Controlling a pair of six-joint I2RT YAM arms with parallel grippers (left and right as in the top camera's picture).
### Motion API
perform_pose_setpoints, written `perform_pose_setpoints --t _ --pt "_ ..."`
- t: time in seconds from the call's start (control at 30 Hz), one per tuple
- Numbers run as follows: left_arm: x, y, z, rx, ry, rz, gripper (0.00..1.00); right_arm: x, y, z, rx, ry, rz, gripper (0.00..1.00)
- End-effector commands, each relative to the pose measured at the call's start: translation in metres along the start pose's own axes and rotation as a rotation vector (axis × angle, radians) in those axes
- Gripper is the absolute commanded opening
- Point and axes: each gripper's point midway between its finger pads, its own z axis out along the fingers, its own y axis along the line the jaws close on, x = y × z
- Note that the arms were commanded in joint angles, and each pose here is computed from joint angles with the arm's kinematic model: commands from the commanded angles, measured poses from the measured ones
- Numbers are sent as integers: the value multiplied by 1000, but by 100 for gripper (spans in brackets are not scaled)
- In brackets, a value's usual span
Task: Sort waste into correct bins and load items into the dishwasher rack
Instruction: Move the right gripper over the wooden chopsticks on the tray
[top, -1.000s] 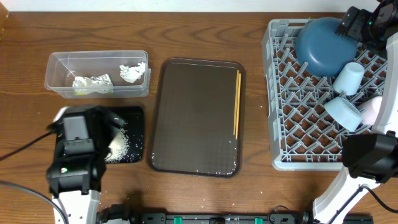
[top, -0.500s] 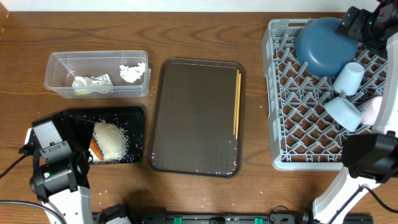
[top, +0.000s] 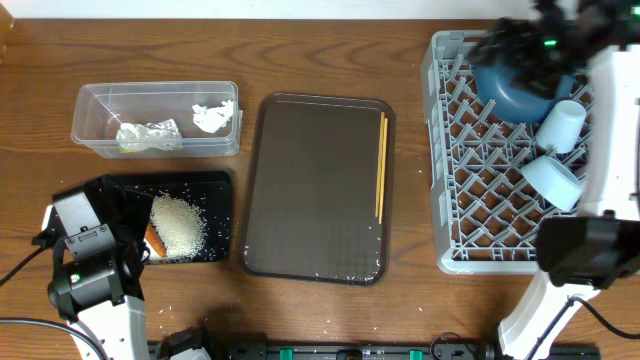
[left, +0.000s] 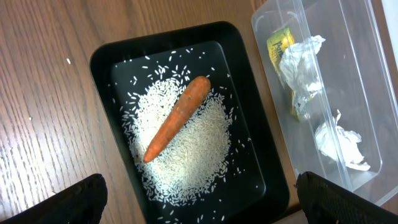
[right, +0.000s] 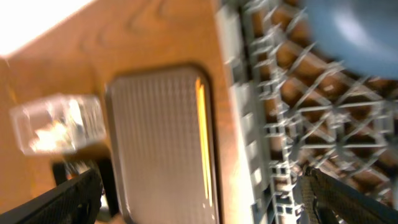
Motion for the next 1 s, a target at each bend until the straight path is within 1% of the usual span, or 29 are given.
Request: perform_pose_setpoints --t 0.0,0.13,0.33,0.43,0.53,0.6,0.7,0.97 --pt "0 2 2 -12 1 -16 99 27 27 35 141 66 -129 99" --pt "0 2 2 -12 1 -16 99 57 53 69 332 74 -182 99" --pt "0 2 2 -12 1 -16 100 87 79 126 559 11 -242 99" --pt "0 2 2 -12 1 -16 100 108 82 156 593 56 -241 99" --pt "0 2 2 -12 1 -16 100 121 75 176 617 102 -160 99" --pt "0 2 2 -12 1 -16 100 128 72 189 603 151 -139 99" --pt "0 2 2 -12 1 -16 100 132 64 203 602 196 -119 99" --pt "0 2 2 -12 1 -16 100 136 51 228 592 268 -142 99"
